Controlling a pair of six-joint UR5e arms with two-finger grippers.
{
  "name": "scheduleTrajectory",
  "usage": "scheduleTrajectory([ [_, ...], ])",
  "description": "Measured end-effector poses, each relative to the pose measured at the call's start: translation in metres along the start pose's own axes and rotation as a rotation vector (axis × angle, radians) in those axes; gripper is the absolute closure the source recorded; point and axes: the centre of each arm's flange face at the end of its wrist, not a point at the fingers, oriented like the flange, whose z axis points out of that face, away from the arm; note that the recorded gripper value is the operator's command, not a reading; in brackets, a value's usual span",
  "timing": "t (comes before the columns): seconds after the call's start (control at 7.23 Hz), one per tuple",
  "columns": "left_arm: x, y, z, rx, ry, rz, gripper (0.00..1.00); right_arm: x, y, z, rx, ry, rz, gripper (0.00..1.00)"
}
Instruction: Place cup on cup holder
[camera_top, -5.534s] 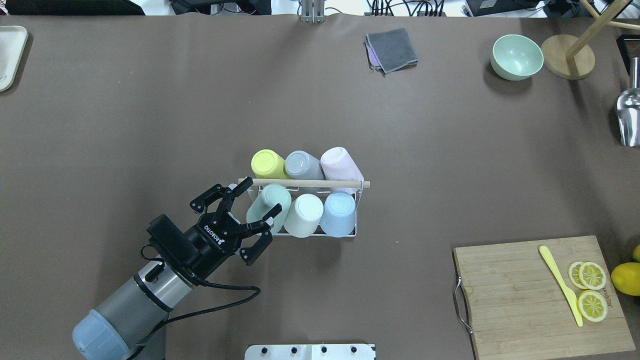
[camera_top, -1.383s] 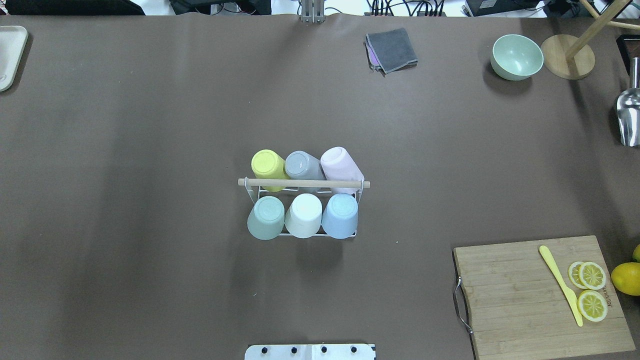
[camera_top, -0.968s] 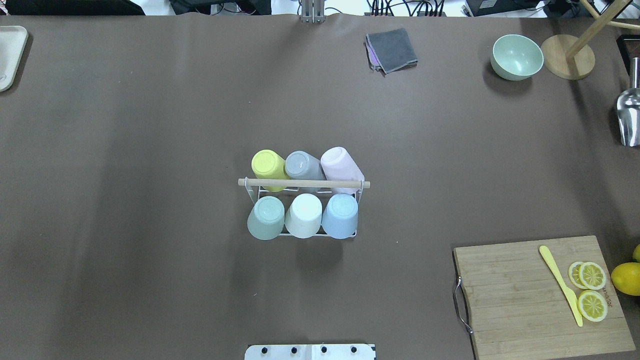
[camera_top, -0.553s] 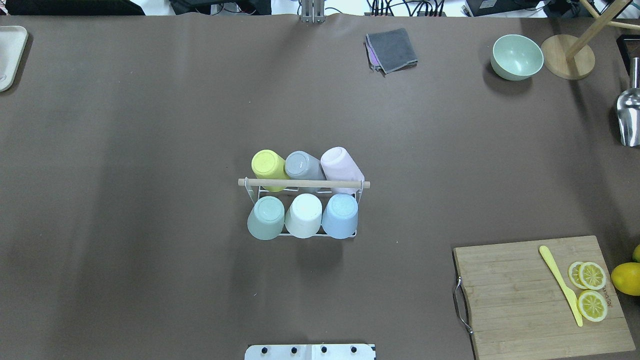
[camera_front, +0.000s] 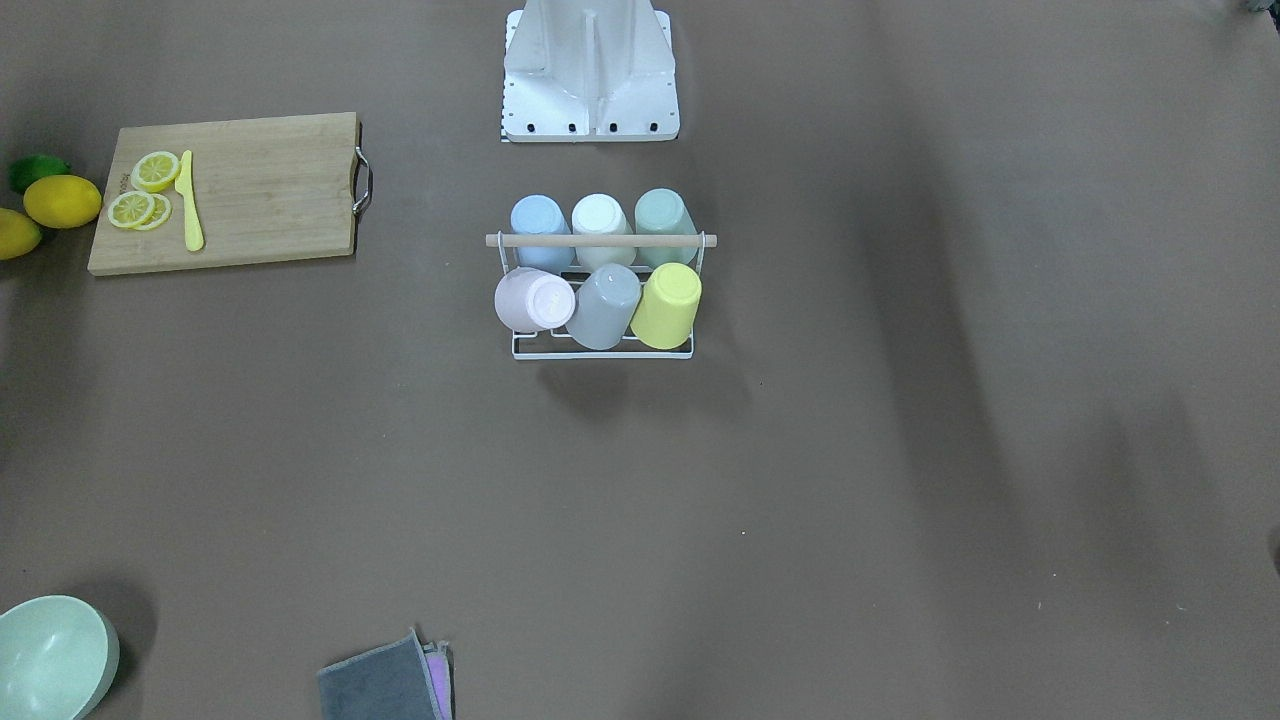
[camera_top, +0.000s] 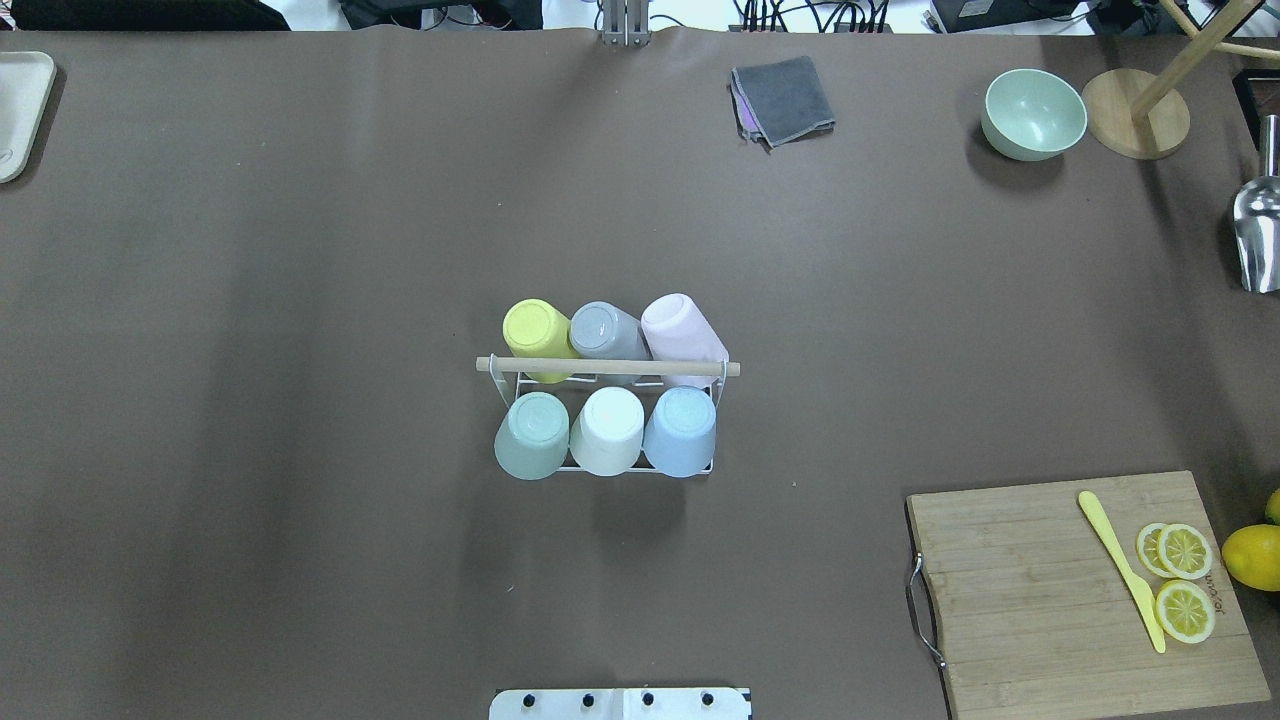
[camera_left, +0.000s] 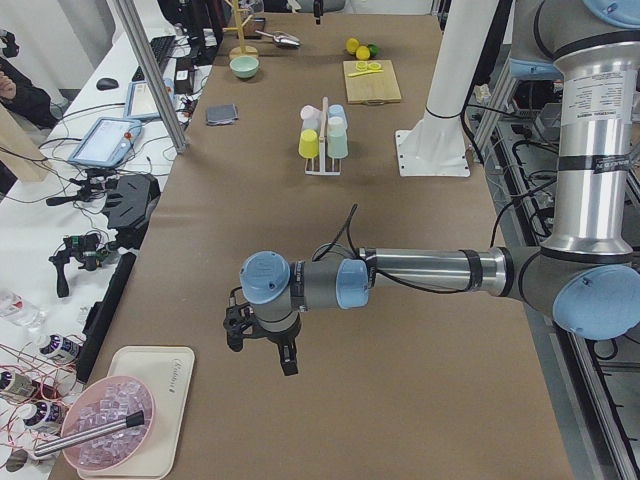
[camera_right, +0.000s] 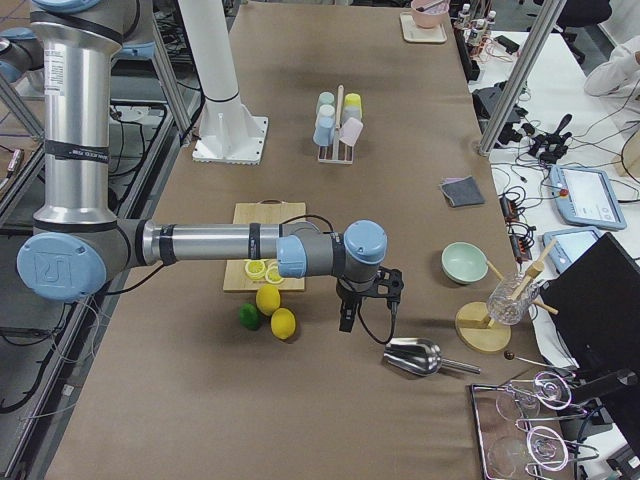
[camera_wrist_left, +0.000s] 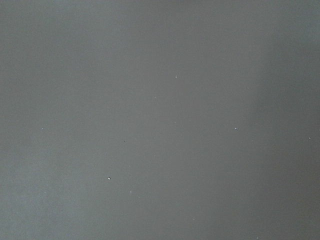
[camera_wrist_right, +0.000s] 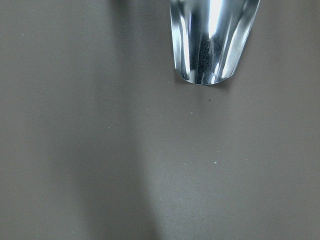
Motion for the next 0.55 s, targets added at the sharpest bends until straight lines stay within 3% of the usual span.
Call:
scheduleTrajectory([
  [0.55,-0.0019,0.0073,0.0018,-0.002,-0.003,-0.002,0.02,0.0004,-0.0008,0.001,-0.001,0.0,0.0,0.0],
])
